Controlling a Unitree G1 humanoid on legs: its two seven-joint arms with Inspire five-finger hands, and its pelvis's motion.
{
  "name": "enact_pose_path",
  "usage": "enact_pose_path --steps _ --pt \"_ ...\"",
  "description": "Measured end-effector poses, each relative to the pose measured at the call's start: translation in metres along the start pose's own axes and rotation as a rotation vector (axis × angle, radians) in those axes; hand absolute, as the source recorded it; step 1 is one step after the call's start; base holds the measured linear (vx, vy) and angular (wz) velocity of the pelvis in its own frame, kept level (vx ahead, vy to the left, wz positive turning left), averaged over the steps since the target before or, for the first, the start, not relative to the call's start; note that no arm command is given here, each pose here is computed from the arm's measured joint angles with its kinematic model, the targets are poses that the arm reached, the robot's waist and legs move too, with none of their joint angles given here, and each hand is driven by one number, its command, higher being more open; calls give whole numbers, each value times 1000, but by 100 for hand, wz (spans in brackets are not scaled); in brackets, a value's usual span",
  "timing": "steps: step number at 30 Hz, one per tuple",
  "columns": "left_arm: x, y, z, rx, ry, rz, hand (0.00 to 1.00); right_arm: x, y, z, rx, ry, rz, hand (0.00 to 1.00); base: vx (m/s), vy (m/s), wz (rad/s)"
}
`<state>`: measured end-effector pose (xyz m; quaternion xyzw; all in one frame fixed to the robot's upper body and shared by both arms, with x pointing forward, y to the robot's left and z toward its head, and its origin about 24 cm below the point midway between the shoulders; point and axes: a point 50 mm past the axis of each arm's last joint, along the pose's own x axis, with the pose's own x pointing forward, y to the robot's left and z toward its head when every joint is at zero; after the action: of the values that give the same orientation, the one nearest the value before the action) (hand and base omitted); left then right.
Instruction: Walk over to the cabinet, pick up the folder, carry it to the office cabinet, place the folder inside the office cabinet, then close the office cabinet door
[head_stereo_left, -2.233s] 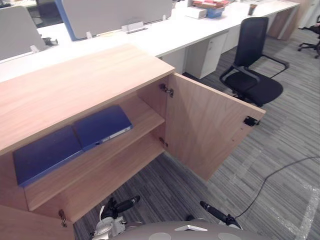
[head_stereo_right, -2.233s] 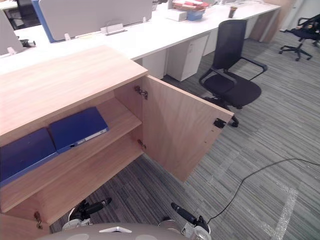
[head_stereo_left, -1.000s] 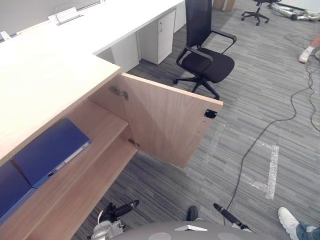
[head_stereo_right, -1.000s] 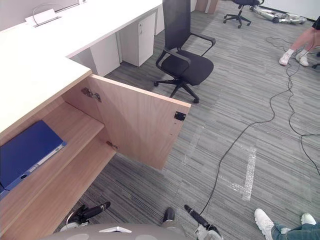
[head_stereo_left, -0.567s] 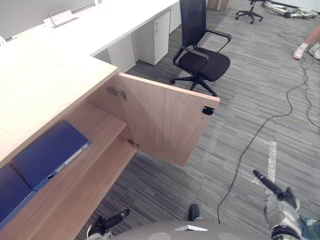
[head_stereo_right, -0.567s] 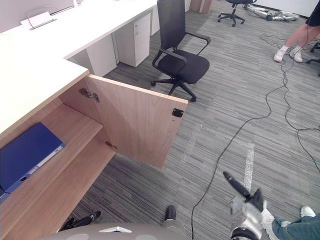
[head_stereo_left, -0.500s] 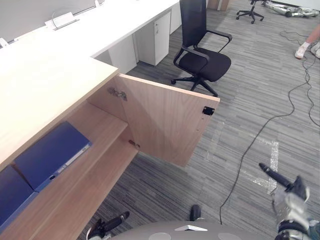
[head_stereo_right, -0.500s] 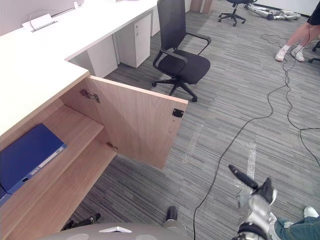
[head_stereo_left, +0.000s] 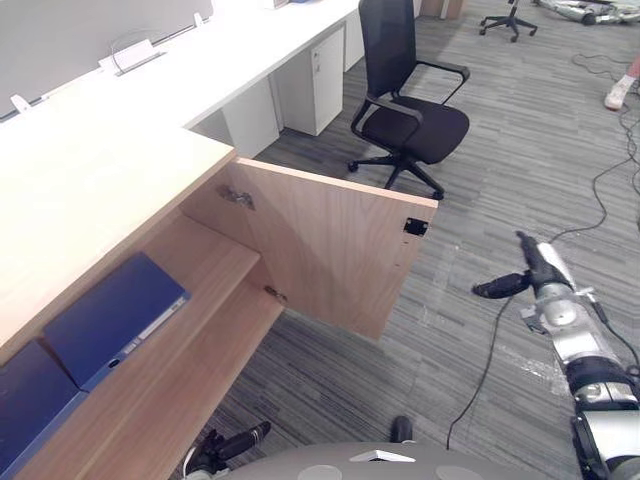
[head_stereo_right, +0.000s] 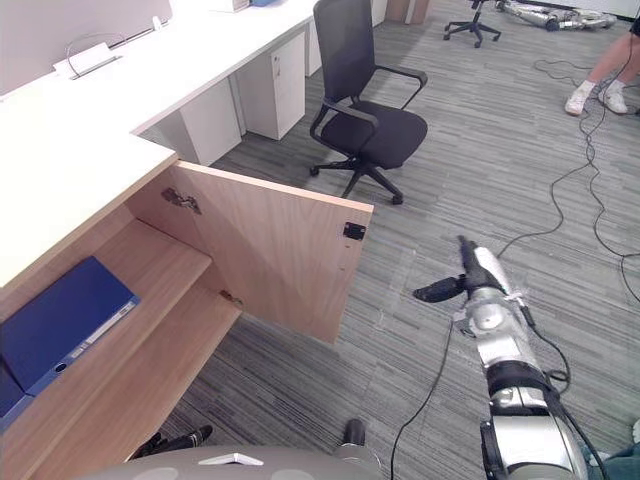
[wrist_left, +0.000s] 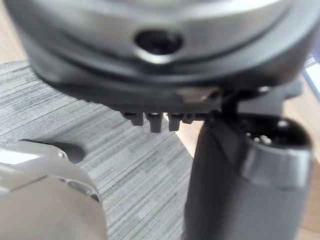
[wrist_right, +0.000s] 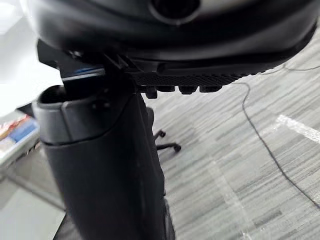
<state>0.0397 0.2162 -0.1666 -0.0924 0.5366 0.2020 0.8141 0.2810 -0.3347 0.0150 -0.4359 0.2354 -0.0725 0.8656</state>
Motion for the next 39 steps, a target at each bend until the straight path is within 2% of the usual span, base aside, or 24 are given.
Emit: enact_pose_path --steps 3,5,14,22,28,30,32,35,39 --pt "0 -1 0 15 0 -7 100 4 11 9 -155 -24 76 100 -48 37 13" --pt "0 -2 -1 20 2 -9 100 8 10 18 -174 -41 83 100 -74 38 13" --pt "0 -2 4 19 -20 3 100 28 -44 101 -137 -211 -97 100 -108 9 21" --pt "-2 2 -4 15 2 23 100 29 -42 120 -288 -260 -103 100 -52 -42 3" --pt "-1 -1 1 14 -24 12 100 27 -14 121 -466 -292 54 100 31 -24 -4" --pt "0 -5 5 13 -32 -1 100 23 2 113 -650 -303 197 100 33 -21 -3" --pt "1 -7 9 14 -42 -6 100 17 20 110 -738 -337 306 100 23 5 -4" --pt "2 -8 13 15 -56 -11 100 1 48 115 -840 -462 434 100 6 10 -4" --pt "2 -2 15 35 -67 10 100 -35 83 153 -964 -778 494 100 -20 -4 -11"
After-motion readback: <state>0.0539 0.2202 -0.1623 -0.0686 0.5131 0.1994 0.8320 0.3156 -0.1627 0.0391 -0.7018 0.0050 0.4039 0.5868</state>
